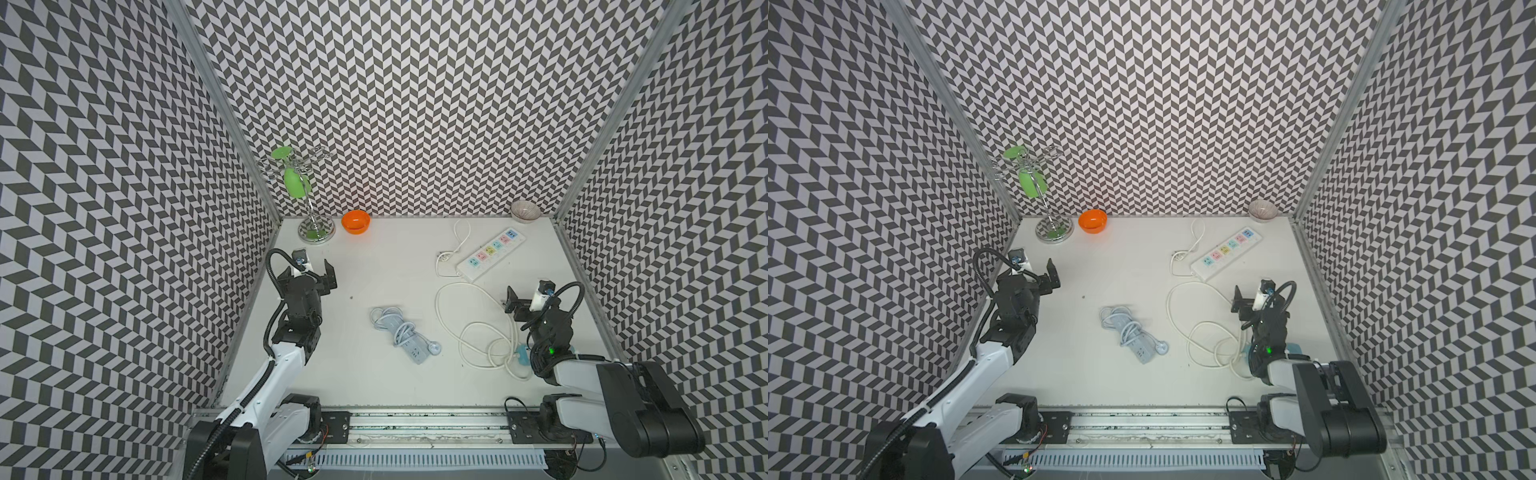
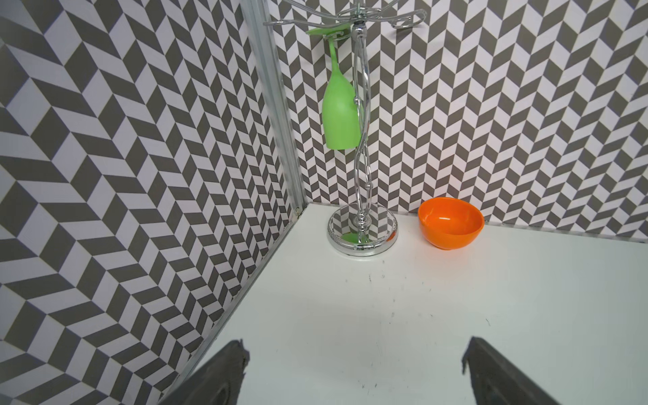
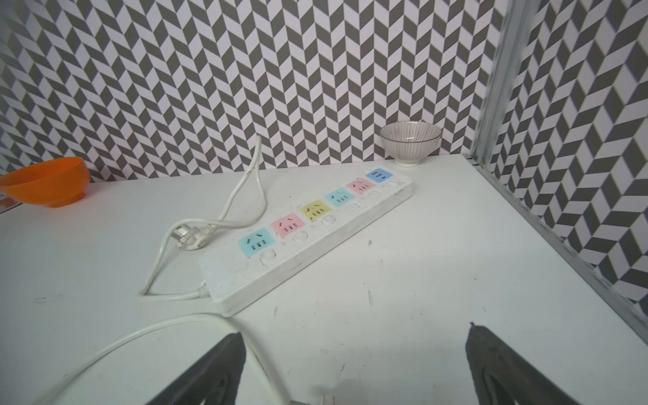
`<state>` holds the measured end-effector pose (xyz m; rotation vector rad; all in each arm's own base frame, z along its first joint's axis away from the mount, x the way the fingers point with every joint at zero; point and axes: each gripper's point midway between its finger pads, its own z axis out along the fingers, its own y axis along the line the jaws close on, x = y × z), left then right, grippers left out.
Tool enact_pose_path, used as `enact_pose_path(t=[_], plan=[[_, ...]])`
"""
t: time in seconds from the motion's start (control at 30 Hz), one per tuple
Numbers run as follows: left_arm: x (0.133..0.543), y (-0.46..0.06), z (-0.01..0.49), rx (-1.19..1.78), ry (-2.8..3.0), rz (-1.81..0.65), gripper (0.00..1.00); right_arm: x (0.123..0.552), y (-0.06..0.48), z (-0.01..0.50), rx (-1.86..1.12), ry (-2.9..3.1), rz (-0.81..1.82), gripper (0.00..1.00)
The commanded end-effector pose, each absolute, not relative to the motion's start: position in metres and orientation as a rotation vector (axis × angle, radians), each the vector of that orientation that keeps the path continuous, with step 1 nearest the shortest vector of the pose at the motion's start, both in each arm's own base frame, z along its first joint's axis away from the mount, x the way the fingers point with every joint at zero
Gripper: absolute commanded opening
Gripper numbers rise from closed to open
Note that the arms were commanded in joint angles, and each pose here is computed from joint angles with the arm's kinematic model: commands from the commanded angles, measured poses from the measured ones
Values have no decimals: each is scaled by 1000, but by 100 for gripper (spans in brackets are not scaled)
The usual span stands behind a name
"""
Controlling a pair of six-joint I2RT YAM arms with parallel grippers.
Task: Wrap the cord around the power strip
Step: Reset both arms
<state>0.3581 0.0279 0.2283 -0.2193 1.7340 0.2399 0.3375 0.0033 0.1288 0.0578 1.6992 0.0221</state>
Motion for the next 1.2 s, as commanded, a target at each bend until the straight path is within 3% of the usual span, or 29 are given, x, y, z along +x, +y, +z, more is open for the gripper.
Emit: enact_pose_path(t=[0.0, 0.2, 0.5, 0.77, 1.0, 1.17], plan=[[369, 35, 237, -266, 1659, 191, 100, 341, 6, 177, 21, 1474, 34, 100], [385, 43, 205, -269, 1644, 204, 100, 326, 2, 179, 51, 1376, 40, 100], [391, 39, 155, -231, 1680, 138, 100, 360, 8, 162, 10, 1498, 63, 100], [349, 28, 165, -186, 1456, 95, 100, 355, 8, 163, 7, 1487, 61, 100], [378, 26, 147, -187, 1591, 129, 100, 362, 12, 161, -14, 1508, 67, 100], [377, 26, 148, -189, 1586, 126, 100, 373, 12, 156, -13, 1543, 70, 100]])
